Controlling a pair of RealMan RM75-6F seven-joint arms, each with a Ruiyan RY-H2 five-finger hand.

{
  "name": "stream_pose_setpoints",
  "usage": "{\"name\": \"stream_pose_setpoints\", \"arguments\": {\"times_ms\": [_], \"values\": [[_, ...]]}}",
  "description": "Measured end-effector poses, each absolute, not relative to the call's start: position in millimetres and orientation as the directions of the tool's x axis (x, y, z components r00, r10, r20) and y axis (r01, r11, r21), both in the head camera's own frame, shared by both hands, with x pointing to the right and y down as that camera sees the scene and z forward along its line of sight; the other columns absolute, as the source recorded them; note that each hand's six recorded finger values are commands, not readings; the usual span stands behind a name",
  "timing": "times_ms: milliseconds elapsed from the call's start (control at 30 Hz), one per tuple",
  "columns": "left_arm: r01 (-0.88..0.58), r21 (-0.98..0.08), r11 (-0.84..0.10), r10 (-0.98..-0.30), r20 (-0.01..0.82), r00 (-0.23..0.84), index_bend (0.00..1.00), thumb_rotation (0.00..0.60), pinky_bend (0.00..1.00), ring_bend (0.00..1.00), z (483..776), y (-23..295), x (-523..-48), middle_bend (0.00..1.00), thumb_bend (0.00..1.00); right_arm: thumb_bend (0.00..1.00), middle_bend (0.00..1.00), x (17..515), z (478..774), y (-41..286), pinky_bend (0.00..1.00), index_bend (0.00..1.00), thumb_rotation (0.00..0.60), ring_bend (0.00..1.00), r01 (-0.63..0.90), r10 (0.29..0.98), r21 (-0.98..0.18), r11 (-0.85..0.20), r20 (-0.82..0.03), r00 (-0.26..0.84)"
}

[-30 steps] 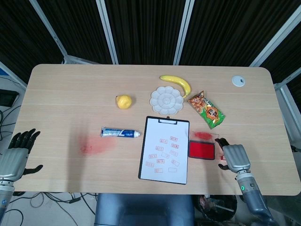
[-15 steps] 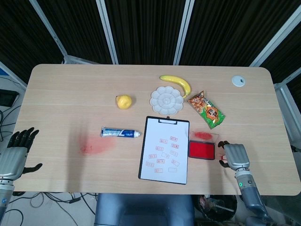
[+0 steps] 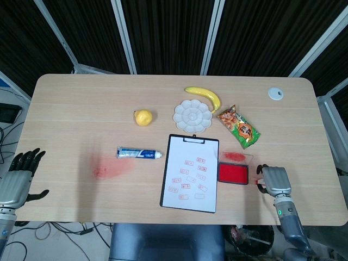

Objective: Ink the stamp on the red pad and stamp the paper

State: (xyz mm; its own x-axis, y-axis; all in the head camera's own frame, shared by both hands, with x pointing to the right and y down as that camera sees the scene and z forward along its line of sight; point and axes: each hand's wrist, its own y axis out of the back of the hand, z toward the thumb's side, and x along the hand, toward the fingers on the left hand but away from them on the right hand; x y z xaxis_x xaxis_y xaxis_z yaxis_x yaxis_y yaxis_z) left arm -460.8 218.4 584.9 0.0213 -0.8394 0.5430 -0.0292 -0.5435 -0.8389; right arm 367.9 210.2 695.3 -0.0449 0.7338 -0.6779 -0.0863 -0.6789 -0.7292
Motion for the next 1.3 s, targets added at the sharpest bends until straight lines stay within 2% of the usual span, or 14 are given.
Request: {"name": "stream_pose_setpoints", "arguments": {"times_ms": [200,1300], "values": [[-0.031,-0.838,-0.544,-0.839,0.544,0.021,0.0,0.6,0.0,0.0,585,219,-461,0.0,0.01,0.36,0.47,373,696,210,0.79,0.5,0.6,0.68,-0.088,0.731,-0.726,-0.682,-0.68,-0.061],[-0.029,-0.84,-0.543,-0.84,0.542,0.019,0.0,0.6,0.0,0.0,584,219,-461,0.0,0.01,0.4,0.48,379,699,211,0.79,0.52,0.6,0.68,-0.091,0.723,-0.717,-0.691,-0.686,-0.082]]}}
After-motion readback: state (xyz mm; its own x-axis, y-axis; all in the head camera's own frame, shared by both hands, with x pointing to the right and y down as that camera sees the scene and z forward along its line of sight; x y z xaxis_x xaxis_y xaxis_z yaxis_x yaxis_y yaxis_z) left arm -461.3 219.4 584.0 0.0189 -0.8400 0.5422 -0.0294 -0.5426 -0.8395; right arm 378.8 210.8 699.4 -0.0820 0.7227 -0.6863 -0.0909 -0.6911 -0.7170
